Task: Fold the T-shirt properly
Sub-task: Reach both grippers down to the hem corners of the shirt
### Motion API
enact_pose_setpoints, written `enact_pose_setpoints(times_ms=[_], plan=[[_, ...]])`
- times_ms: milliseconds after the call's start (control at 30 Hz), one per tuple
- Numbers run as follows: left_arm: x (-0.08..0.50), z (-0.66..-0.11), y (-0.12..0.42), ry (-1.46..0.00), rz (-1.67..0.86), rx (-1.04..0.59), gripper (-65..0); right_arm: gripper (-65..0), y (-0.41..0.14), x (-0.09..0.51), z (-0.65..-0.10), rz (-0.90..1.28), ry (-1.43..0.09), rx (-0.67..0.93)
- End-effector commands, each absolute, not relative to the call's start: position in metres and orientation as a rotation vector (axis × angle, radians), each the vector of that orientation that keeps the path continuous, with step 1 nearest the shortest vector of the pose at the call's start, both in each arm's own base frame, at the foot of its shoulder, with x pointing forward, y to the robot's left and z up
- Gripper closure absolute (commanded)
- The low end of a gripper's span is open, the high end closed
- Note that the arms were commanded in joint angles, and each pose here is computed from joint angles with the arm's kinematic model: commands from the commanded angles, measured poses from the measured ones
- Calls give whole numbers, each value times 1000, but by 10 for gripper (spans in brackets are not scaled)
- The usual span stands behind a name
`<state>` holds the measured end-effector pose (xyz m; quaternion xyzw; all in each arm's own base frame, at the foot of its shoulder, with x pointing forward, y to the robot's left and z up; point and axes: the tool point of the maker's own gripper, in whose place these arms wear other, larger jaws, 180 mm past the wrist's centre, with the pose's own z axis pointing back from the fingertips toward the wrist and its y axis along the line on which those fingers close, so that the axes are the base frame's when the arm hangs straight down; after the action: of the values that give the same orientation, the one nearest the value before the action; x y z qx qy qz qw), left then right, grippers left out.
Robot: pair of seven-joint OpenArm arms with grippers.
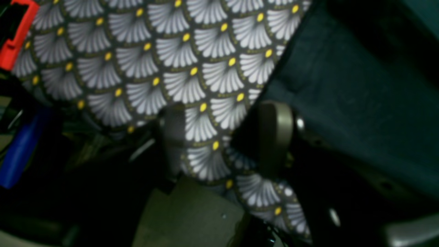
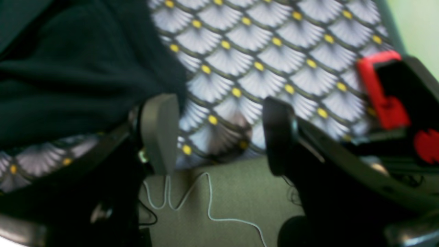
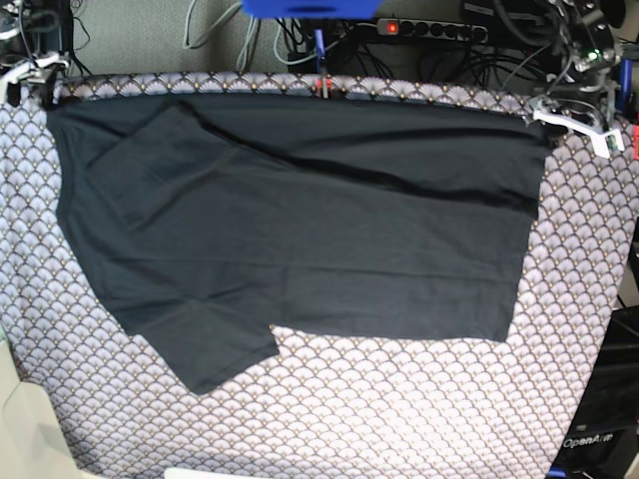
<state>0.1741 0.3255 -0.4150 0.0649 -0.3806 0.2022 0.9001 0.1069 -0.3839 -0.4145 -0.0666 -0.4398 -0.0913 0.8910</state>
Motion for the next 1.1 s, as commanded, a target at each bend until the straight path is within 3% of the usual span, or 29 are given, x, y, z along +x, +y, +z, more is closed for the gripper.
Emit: enact_pose_setpoints(times_ms=[0, 267, 433, 500, 800, 1067], plan=[[185, -397, 334, -855, 406, 150, -332, -392, -393, 111, -401, -182, -955, -163], [191, -364, 364, -967, 406, 179, -332, -393, -406, 121, -370, -155, -1021, -227], [207, -349, 372, -1012, 392, 191, -332, -392, -377, 149, -339, -79, -1122, -224], [220, -341, 373, -1047, 392, 187, -332, -393, -360, 175, -331, -29, -1165, -201], [309, -300, 354, -1134, 343, 93, -332, -393, -349, 303, -328, 153, -1066, -290], [393, -301, 313, -1074, 190, 143, -332, -390, -339, 409, -355, 158, -970, -169]])
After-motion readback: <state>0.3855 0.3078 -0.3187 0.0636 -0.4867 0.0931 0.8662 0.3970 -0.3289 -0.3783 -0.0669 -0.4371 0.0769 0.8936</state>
